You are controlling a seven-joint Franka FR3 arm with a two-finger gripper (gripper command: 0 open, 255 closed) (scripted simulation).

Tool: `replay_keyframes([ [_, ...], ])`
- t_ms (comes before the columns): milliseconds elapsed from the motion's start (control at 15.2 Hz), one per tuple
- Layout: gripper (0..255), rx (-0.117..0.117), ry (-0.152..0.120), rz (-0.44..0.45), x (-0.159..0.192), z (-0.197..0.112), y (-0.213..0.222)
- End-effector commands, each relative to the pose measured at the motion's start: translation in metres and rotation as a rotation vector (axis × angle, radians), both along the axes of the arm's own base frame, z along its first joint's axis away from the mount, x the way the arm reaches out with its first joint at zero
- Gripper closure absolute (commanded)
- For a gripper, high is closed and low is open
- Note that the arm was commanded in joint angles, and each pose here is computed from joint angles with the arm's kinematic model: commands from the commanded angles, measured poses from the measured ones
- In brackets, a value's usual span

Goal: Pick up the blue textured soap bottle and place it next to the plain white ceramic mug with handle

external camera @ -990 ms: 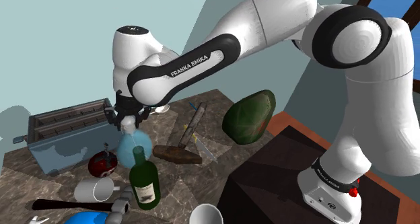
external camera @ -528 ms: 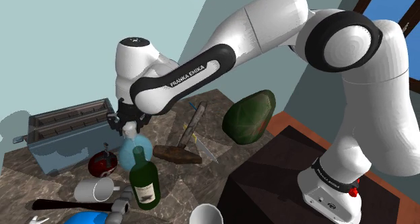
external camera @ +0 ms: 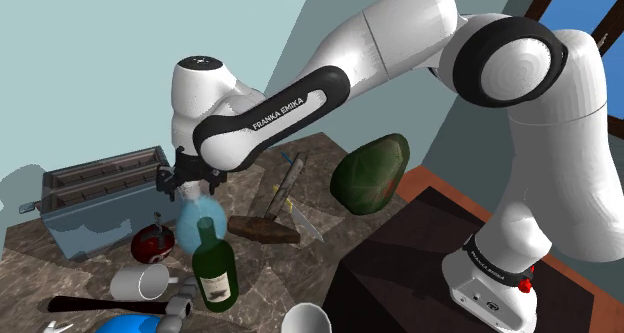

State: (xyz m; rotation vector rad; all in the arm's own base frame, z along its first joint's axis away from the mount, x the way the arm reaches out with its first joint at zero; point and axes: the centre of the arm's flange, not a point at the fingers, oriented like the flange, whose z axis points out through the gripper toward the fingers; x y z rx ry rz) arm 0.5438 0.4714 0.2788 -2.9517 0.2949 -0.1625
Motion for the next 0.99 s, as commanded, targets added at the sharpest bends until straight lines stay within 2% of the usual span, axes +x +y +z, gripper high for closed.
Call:
replay_keyframes([
  [0,0,0.0,0.0,0.0,0.0,0.0,0.0],
  [132,0,0.0,0.0,0.0,0.0,0.0,0.0],
  [396,0,0.0,0.0,0.0,-0.006,0.049,-0.008],
  [924,0,0.0,0.0,0.0,-0.006,0.049,-0.008],
])
